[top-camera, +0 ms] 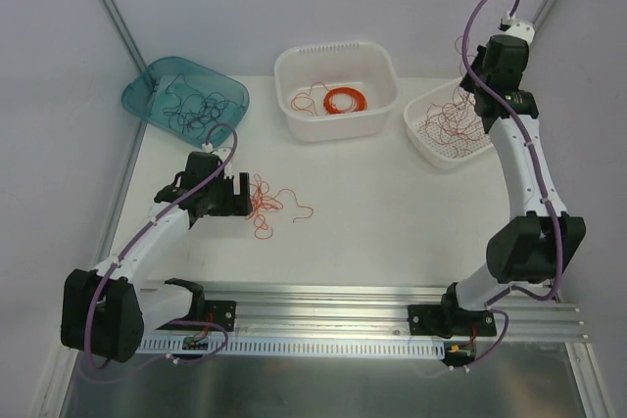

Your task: Untangle the cables

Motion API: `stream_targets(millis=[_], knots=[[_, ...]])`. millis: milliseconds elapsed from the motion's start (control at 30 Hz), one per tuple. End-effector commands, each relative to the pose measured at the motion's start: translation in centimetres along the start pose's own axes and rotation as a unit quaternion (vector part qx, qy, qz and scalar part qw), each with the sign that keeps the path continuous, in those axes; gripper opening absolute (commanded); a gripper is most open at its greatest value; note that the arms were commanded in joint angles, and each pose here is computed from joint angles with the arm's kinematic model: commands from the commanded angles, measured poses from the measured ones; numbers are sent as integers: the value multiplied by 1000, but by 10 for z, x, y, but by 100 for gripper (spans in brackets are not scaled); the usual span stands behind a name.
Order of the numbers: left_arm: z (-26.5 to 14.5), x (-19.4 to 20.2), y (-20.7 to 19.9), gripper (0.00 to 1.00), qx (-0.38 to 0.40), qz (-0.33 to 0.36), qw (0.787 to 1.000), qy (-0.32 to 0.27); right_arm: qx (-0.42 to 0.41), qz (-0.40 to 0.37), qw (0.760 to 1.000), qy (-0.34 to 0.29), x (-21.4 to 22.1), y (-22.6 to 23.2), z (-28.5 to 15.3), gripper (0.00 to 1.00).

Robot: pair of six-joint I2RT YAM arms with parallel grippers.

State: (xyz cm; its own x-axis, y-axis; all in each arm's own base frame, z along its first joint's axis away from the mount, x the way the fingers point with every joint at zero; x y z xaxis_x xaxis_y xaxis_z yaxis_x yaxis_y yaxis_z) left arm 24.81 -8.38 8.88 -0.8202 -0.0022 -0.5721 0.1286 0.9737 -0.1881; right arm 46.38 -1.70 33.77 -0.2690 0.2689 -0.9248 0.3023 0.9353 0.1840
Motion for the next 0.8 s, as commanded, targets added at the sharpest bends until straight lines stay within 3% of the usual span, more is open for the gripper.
stream_targets(millis=[0, 233, 367, 533, 667, 700, 767], knots=[[2, -5, 0, 84, -3, 13, 1000, -6, -14, 50, 998, -41, -18, 3, 22, 1], [5, -3, 1, 84, -3, 15, 1000, 1, 21, 136, 990, 14, 40, -25, 92, 1], [7, -1, 1, 84, -4, 15, 1000, 3, 34, 213, 973, 83, 100, -41, 135, 1], [8, -1, 1, 84, -2, 14, 1000, 6, 11, 253, 951, 180, 169, -36, 160, 1], [8, -1, 1, 84, -3, 15, 1000, 4, 24, 267, 939, 216, 197, -43, 165, 1], [7, -2, 1, 84, -4, 16, 1000, 2, 26, 268, 938, 220, 200, -44, 165, 2], [7, -2, 2, 84, -5, 15, 1000, 3, 37, 270, 935, 228, 203, -49, 163, 17]])
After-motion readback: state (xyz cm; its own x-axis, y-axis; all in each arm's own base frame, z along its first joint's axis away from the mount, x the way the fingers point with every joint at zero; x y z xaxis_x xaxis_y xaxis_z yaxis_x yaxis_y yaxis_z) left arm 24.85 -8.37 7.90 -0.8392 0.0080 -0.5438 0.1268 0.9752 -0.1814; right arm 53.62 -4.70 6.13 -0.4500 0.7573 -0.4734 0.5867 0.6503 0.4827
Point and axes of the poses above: each gripper's point midway between its finger pads, its own z axis out along the fingers, its own y axis along the line the jaws close on, x = y × z, the point moved 1 cm from there along -z, back along the fingers, and after that the axes turned 2 degrees about z, right-handed, at the moved point
